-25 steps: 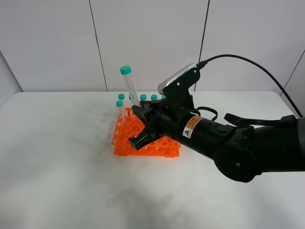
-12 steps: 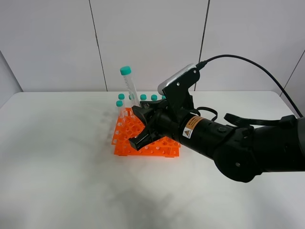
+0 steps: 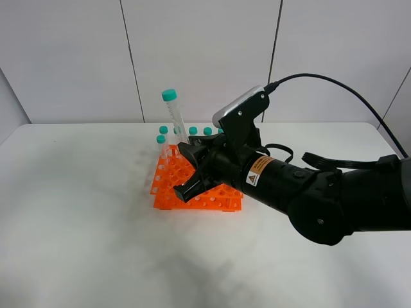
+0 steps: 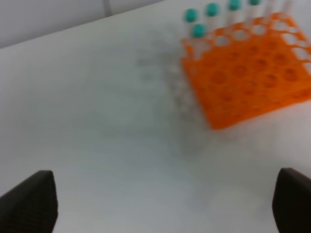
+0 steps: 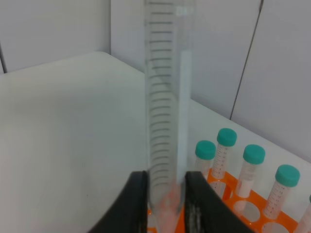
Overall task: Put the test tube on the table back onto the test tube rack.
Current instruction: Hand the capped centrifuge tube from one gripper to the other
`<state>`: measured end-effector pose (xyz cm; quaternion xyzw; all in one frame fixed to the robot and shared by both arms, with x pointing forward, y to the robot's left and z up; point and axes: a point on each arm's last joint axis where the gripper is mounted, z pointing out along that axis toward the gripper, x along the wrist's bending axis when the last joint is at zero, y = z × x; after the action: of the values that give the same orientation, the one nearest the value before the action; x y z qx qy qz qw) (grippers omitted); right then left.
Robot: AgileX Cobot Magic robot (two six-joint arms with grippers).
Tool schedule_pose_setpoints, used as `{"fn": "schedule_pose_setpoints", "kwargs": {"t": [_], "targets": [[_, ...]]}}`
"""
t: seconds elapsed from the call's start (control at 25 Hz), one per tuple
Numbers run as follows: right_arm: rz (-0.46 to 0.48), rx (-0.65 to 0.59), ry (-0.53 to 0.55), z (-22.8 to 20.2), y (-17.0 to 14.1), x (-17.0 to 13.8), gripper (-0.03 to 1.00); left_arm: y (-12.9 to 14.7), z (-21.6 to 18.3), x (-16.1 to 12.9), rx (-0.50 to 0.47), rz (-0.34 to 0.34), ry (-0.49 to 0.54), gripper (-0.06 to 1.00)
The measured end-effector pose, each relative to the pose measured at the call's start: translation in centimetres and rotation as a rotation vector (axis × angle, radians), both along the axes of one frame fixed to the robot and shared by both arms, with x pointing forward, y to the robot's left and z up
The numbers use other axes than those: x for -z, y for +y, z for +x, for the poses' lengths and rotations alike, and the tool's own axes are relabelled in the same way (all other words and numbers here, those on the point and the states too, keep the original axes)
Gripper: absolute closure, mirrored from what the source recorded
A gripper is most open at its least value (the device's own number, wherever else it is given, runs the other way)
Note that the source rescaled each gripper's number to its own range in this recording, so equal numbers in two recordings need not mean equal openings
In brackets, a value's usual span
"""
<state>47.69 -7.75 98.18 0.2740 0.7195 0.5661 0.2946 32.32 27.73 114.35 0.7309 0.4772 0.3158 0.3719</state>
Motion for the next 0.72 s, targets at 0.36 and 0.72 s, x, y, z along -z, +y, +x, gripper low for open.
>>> {"fn": "schedule_pose_setpoints", "kwargs": {"t": [0.36,0.72], "targets": [[-0.003,0.0,0.004,0.0,0.0,0.0,0.97,-4.0,2.4,-2.1,0.246,-0.146,-0.063,-0.05],[-0.014,-0.001,0.015,0.0,0.0,0.2,0.97,-7.4,7.3,-2.2,0.339,-0.181,0.009,-0.05]]}}
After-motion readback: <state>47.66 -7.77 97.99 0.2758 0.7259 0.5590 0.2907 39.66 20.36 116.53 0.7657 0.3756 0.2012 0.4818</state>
